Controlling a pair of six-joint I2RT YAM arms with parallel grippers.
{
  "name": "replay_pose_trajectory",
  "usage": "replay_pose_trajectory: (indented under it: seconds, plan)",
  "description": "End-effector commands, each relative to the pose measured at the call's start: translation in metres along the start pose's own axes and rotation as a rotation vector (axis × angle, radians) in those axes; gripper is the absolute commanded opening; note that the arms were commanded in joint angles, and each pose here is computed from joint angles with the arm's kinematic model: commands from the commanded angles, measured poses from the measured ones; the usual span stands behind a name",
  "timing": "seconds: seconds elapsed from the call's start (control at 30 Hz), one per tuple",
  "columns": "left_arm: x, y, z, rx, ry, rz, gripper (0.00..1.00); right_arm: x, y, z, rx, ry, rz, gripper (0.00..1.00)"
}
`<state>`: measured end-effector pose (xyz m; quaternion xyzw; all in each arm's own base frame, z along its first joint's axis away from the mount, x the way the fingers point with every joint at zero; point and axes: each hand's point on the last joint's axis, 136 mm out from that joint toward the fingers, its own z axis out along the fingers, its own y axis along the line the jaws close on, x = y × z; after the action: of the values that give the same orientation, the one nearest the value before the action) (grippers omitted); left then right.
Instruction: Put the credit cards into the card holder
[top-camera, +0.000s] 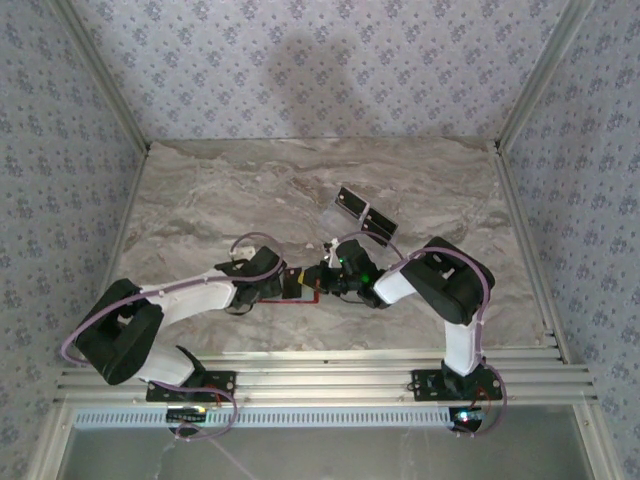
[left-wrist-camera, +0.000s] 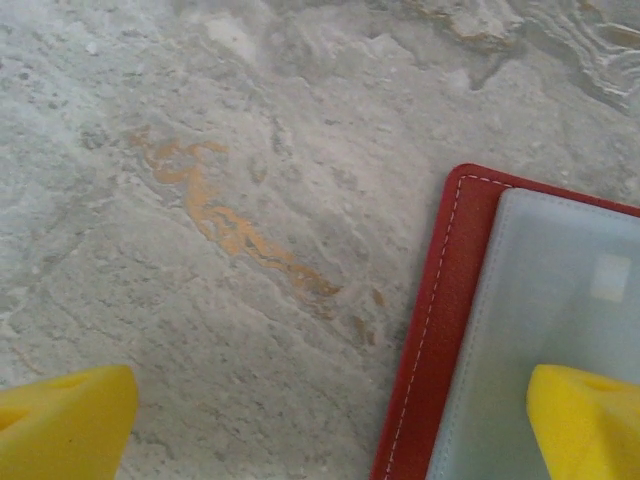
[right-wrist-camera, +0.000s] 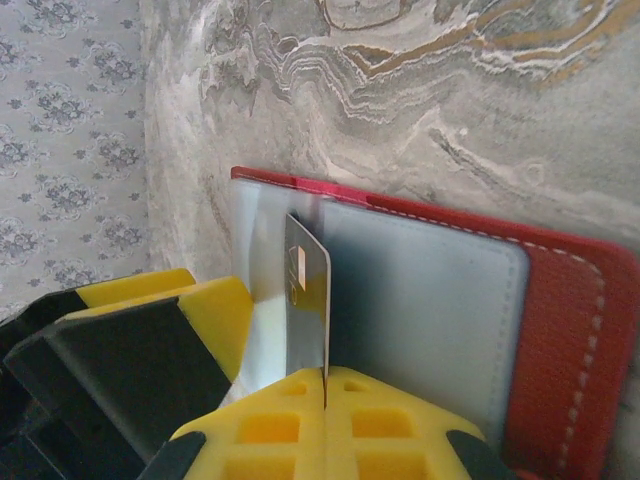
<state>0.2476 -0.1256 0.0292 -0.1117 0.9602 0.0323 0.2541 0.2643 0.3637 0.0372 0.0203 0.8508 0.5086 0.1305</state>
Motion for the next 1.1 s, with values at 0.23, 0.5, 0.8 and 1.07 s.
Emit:
replay_pose_trajectory:
  seconds: [0.23, 0.5, 0.8, 1.07]
  plan:
    - [0.0, 0.036, -0.005, -0.117, 0.031, 0.031, 1.0, 0.002, -0.021, 0.004, 0.055, 0.016, 0.033, 0.0]
    - [0.01, 0.038, 0.001, -0.113, 0.053, 0.018, 1.0, 0.002, -0.021, 0.009, 0.055, 0.024, 0.036, 0.0]
    - [0.014, 0.037, 0.004, -0.105, 0.062, 0.017, 1.0, 0.003, -0.018, 0.014, 0.061, 0.029, 0.033, 0.0]
    - [0.016, 0.037, 0.005, -0.101, 0.067, 0.014, 1.0, 0.011, -0.015, 0.018, 0.063, 0.04, 0.033, 0.0]
